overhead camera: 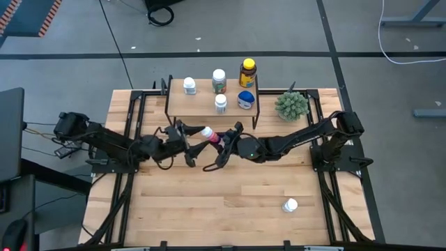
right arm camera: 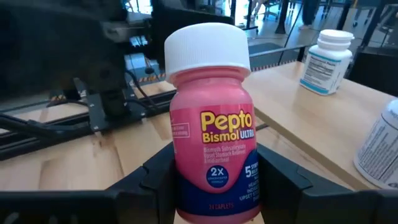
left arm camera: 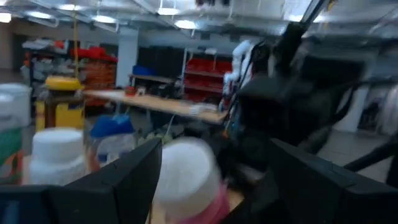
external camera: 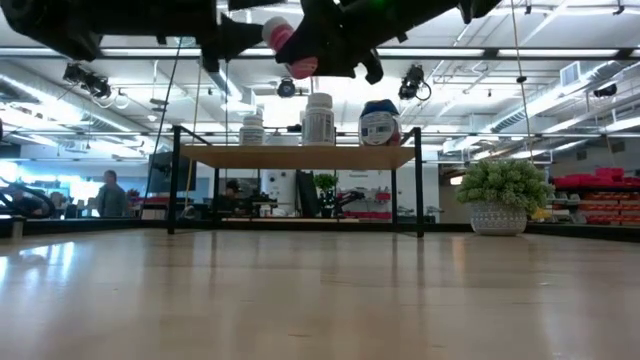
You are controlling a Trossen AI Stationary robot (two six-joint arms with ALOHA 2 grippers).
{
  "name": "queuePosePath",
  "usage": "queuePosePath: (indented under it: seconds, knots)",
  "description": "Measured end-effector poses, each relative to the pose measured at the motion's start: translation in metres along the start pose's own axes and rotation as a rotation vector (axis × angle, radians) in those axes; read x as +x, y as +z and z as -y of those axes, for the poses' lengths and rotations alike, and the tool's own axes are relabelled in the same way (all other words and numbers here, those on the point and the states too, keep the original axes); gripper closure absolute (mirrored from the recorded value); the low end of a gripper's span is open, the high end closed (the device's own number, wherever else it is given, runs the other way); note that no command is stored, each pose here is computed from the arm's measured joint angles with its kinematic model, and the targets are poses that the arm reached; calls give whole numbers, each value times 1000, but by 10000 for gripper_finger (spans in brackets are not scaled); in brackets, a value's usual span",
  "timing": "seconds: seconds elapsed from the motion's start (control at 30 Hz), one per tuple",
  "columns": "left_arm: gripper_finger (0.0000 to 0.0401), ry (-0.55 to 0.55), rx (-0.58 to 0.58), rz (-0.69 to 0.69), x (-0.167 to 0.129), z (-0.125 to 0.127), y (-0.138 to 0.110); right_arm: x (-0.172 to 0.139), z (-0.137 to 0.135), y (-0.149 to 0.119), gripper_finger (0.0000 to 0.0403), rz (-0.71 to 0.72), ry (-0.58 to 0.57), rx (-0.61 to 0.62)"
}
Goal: Pick and place medicine bottles onto shelf by color
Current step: Put the pink pill bottle on the shelf
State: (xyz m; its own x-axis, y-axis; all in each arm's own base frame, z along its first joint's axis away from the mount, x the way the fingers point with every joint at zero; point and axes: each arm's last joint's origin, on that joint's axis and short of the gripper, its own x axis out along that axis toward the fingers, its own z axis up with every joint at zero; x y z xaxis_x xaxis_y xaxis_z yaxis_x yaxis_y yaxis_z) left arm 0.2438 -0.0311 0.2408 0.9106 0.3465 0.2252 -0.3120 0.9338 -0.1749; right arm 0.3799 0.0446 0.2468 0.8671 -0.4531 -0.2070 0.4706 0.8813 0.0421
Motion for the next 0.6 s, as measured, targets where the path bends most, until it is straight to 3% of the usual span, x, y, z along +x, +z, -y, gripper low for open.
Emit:
queuePosePath:
  seconds: [0.37,0.6]
  knots:
    - [104,153,77,-31,6,-7,-7,-2,-2,0,228,21,-64,-64]
    - [104,102,0,-27,10,-10,-9,-2,-2,5,228,60,-60,-77]
